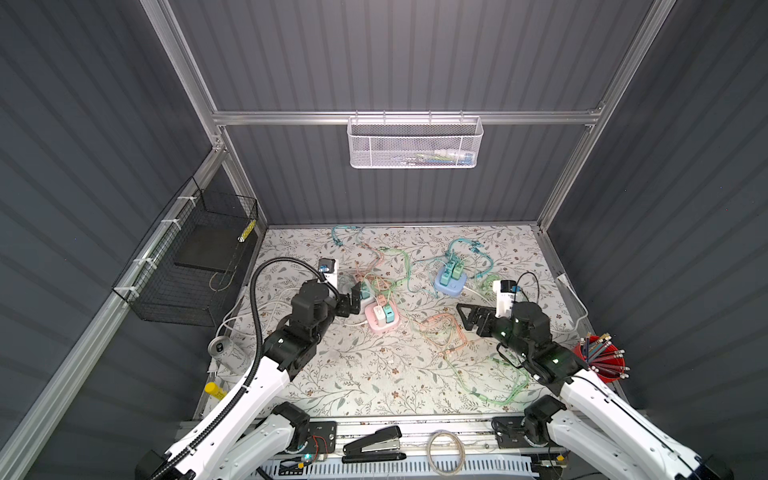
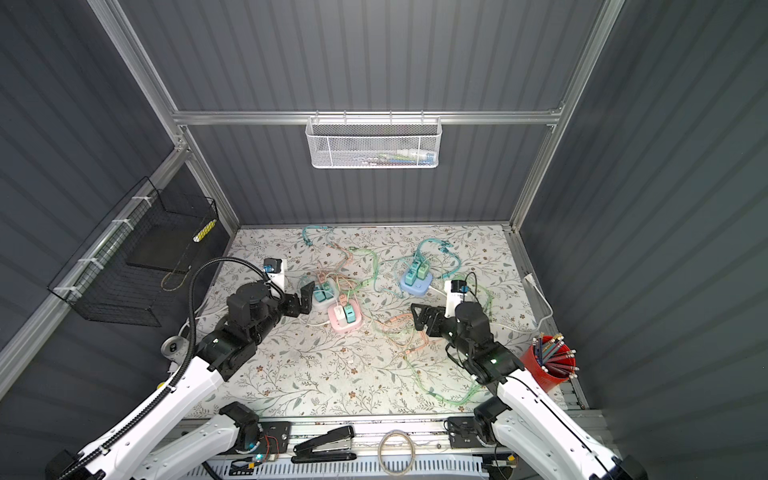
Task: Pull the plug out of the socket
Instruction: 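Move both grippers toward the pink power strip with plugged adapters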
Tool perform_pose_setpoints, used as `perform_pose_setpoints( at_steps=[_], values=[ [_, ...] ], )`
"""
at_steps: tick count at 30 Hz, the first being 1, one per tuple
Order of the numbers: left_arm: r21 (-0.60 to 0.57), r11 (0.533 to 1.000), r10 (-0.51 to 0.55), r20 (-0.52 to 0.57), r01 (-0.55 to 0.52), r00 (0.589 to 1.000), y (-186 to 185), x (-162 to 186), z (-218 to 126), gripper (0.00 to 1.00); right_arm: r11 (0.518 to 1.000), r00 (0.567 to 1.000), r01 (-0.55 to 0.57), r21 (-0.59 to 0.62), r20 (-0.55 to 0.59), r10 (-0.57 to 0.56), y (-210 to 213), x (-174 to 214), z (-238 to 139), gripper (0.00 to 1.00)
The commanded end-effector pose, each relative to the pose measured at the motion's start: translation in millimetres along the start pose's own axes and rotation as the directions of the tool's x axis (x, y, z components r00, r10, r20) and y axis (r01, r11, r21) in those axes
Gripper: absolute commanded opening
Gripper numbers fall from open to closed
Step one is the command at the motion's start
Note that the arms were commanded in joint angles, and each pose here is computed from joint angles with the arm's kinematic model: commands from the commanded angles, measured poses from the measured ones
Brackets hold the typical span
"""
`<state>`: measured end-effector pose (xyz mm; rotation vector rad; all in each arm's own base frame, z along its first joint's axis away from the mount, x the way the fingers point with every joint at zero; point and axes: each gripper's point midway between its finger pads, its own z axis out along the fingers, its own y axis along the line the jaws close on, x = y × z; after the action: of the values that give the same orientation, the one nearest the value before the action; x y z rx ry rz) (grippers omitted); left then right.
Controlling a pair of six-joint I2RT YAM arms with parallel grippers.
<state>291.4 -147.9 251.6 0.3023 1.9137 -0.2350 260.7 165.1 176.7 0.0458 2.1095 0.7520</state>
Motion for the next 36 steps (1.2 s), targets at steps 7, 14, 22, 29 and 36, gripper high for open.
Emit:
perform_pose_setpoints(
  at_steps=[7,14,22,29,36],
  values=[
    [0.069,0.987,0.157,-0.147,-0.148,0.977,-35,60,-5,0.97,0.997,0.994,0.050,-0.065,-0.090,-0.056,67,16,46,0.86],
    [0.099,0.986,0.152,-0.249,-0.131,0.956,-50,96,14,0.98,0.996,0.979,0.060,-0.063,-0.190,-0.071,79,38,82,0.83],
    [0.183,0.950,0.303,-0.355,-0.252,0.884,-66,119,39,0.94,0.996,0.956,0.082,-0.039,-0.280,-0.090,84,46,102,0.77],
    [0.239,0.932,0.342,-0.339,-0.271,0.876,-76,124,50,0.93,0.997,0.936,0.059,-0.047,-0.343,-0.072,82,60,112,0.67],
    [0.264,0.918,0.376,-0.335,-0.297,0.864,-72,126,62,0.90,0.998,0.924,0.028,-0.051,-0.381,-0.045,75,66,118,0.57]
  ],
)
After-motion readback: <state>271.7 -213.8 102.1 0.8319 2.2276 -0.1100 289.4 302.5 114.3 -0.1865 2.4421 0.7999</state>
